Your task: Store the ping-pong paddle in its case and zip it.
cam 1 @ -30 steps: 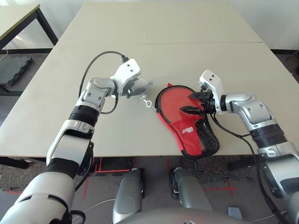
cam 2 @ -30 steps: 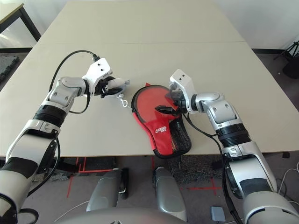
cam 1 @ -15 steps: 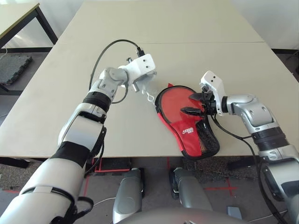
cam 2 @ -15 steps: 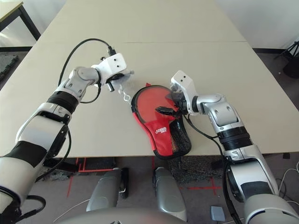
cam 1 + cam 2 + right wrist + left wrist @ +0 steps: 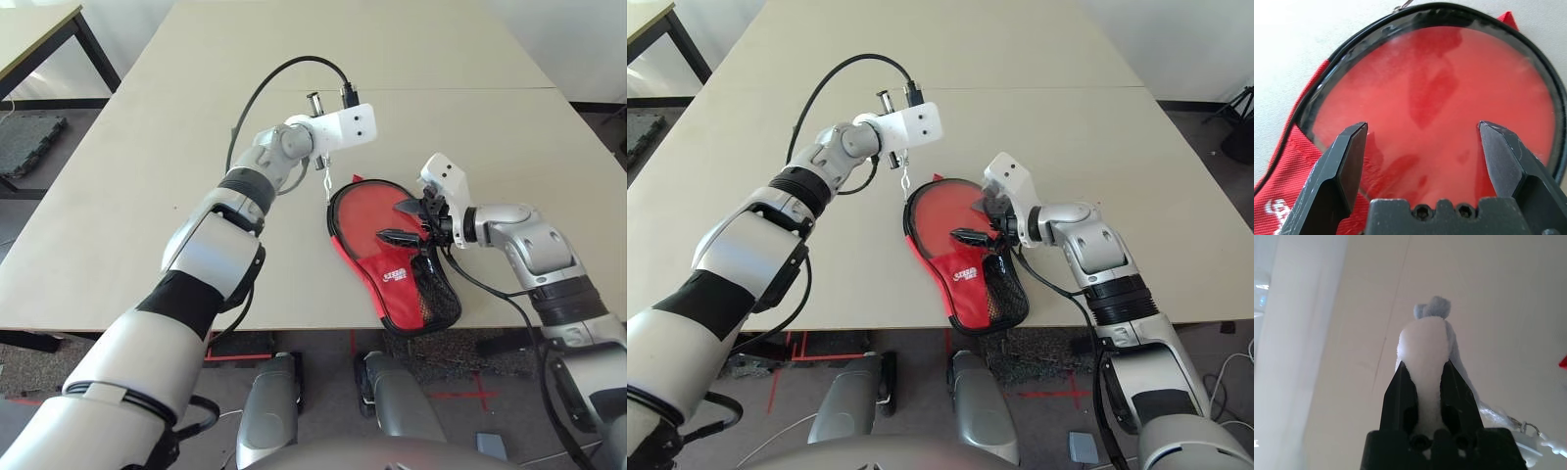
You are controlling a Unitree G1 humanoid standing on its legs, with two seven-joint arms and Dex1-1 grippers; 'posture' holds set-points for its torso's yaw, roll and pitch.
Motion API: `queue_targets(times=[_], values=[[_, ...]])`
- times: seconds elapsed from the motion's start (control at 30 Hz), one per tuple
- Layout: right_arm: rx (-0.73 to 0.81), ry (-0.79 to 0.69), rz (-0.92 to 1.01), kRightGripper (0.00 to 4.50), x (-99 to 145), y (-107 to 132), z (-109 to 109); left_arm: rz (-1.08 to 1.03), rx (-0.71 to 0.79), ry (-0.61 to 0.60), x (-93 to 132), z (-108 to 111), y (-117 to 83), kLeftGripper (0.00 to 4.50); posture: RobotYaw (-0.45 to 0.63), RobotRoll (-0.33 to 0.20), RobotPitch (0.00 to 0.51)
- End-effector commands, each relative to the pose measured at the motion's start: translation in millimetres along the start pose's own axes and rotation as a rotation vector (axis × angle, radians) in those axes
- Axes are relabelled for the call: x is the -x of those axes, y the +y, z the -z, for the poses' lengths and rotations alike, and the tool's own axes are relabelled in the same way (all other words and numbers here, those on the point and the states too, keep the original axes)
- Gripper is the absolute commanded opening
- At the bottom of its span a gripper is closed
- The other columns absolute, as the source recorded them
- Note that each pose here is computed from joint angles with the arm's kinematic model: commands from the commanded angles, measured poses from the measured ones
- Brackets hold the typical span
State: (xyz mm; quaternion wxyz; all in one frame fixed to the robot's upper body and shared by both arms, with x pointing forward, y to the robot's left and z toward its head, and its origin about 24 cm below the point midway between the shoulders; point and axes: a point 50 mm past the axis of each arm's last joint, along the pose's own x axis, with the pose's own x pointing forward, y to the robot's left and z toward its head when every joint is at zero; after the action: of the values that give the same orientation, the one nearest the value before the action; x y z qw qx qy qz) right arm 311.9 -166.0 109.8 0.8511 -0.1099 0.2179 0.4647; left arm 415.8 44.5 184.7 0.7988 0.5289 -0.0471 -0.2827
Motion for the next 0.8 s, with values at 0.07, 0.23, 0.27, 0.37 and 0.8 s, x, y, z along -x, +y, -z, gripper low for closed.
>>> queue_targets(times=[0.07,0.23,0.27,0.37,0.8], values=[[-0.111,0.103,-0.039,4.50,-6,12,30,-0.028,-0.117,-0.004,-3,-9,-1,0.22,-0.04,0.000,0.170],[-0.117,0.100,-0.035,4.50,-4,14,29,-0.019,-0.126,-0.020,-6,-15,-8,0.22,-0.06,0.000,0.173],[-0.118,0.101,-0.033,4.50,-4,14,29,-0.018,-0.114,-0.034,-6,-18,-8,0.22,-0.06,0.000,0.174],[-0.121,0.101,-0.029,4.50,-3,14,30,0.046,-0.095,-0.092,-9,-31,-17,0.22,-0.06,0.000,0.174],[-0.128,0.099,-0.034,4.50,-6,18,30,-0.119,-0.178,-0.187,-12,-66,-6,0.22,-0.10,0.000,0.180]])
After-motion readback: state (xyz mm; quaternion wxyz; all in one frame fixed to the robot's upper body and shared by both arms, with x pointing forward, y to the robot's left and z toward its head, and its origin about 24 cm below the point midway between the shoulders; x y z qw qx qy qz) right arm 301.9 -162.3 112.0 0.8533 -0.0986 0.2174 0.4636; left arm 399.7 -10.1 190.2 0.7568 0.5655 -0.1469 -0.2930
